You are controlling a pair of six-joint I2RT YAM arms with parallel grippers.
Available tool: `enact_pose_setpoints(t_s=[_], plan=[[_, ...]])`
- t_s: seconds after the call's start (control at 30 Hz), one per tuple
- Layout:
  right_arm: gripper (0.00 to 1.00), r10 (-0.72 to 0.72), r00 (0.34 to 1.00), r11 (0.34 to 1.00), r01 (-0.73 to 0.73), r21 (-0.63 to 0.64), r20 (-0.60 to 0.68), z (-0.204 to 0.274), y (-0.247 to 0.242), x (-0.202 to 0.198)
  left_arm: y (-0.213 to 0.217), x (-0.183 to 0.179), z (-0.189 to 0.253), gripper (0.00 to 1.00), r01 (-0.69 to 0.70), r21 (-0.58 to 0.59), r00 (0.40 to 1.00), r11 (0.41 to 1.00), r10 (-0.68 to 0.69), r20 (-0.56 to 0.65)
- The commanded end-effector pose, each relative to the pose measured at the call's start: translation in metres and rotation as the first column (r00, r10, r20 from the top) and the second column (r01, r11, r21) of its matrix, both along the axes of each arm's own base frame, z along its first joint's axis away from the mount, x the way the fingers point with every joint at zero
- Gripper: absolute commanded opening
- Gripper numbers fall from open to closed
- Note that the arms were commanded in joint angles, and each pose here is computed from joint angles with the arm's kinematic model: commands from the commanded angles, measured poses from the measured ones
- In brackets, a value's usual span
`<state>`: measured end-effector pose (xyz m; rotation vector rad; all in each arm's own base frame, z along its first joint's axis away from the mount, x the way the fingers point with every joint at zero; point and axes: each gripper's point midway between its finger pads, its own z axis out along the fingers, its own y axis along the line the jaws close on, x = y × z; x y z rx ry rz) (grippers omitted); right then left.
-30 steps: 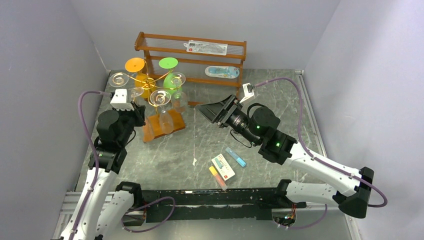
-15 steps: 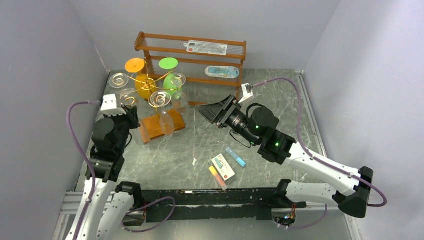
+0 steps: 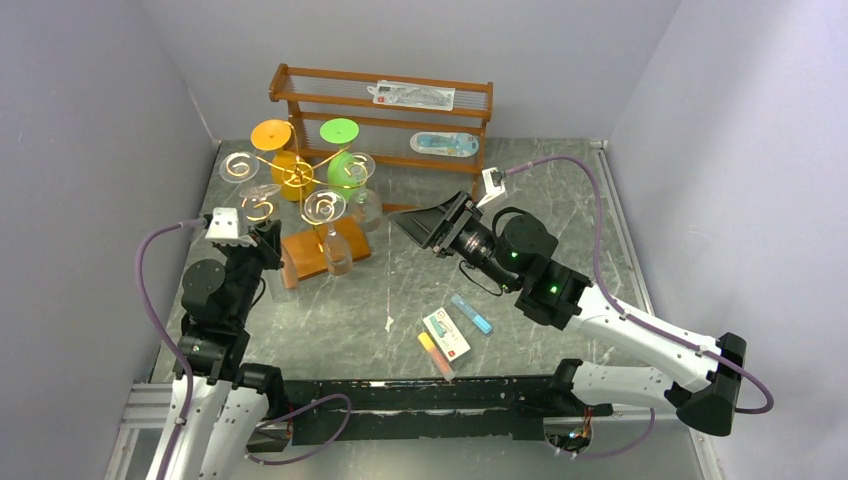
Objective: Place the wine glass upside down on the wine glass rack
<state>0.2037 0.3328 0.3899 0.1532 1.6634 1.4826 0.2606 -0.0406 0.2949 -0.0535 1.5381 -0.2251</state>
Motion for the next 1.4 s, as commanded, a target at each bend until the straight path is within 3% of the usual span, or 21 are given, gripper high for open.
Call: enact_pose_setpoints(t_s=[0.0,0.33,0.83,0.97,1.13,1.37], plan=[[0.63,-0.011,1.0,1.0,0.011,0.011,0.0,-0.001,-0.002,0.002,-0.013,0.001,0.016,0.05,0.077,0.035,0.994,0.996,-0.079,0.077],[0.63,-0.016,1.0,1.0,0.016,0.017,0.009,0.001,-0.006,0.001,0.01,-0.003,0.024,0.05,-0.052,-0.033,0.981,0.998,0.057,0.184],[0.63,-0.019,0.999,1.0,0.019,0.021,0.026,0.005,-0.006,0.002,0.03,0.01,0.028,0.05,-0.164,-0.123,0.951,0.979,0.19,0.243],[0.63,-0.021,0.999,0.999,0.02,0.027,0.036,0.008,-0.005,0.002,0.028,0.012,0.03,0.05,-0.145,-0.152,0.934,0.978,0.186,0.304],[0.63,-0.024,0.999,0.999,0.023,0.027,0.035,0.008,-0.005,0.003,0.015,0.009,0.038,0.05,-0.08,-0.076,0.916,0.994,0.103,0.386],[0.63,-0.027,0.999,0.999,0.026,0.026,0.042,0.009,-0.005,0.004,0.012,0.001,0.043,0.05,-0.053,-0.073,0.887,0.996,0.081,0.454]])
